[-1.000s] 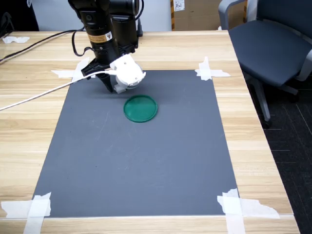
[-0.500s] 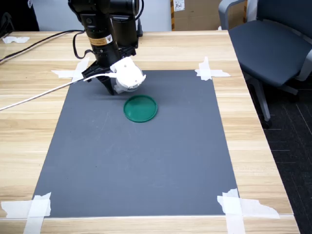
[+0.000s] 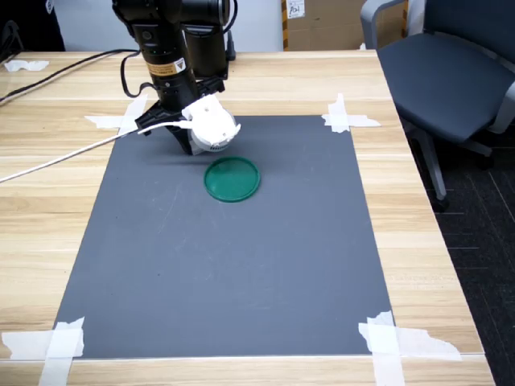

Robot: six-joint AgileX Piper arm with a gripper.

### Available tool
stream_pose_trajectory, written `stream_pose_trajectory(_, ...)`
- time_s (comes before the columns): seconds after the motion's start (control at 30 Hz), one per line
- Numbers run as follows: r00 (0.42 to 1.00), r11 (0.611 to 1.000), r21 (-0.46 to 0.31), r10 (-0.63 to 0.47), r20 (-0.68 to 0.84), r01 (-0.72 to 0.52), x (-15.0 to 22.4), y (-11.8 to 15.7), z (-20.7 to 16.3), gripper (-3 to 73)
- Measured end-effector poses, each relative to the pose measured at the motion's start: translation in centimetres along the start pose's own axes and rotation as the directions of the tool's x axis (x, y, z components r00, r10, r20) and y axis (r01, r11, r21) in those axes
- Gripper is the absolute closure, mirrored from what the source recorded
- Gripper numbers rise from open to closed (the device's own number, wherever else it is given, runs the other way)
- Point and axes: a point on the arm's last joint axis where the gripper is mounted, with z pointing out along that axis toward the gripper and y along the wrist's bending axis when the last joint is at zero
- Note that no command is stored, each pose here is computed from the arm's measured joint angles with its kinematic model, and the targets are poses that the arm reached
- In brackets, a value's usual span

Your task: Grasp a white terminal and put it in the green lid.

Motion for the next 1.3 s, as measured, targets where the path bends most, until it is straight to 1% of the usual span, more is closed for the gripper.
stream_pose_trajectory(0.1, 1.0, 1.0, 0.004, 0.0, 0.006, 0.0, 0.0, 0.1, -0.3, 39.5)
stream_pose_trajectory(0.2, 1.0, 1.0, 0.027, -0.003, 0.027, 0.002, 0.1, 0.2, -1.1, 39.5)
stream_pose_trajectory(0.5, 0.994, 0.994, 0.105, -0.02, 0.104, 0.009, 0.6, 1.3, -4.8, 39.5)
stream_pose_trajectory(0.6, 0.993, 0.993, 0.119, -0.026, 0.119, 0.012, 1.0, 1.8, -5.9, 39.5)
stream_pose_trajectory(0.73, 0.99, 0.993, 0.118, -0.024, 0.141, 0.007, 0.9, 2.1, -7.3, 39.5)
stream_pose_trajectory(0.9, 0.979, 0.994, 0.103, -0.001, 0.205, -0.021, -0.3, 1.7, -9.6, 39.5)
stream_pose_trajectory(1.07, 0.968, 0.994, 0.107, 0.004, 0.252, -0.032, -1.3, 1.3, -11.6, 39.5)
stream_pose_trajectory(1.3, 0.966, 0.995, 0.093, 0.014, 0.257, -0.039, -2.1, 0.6, -12.2, 39.5)
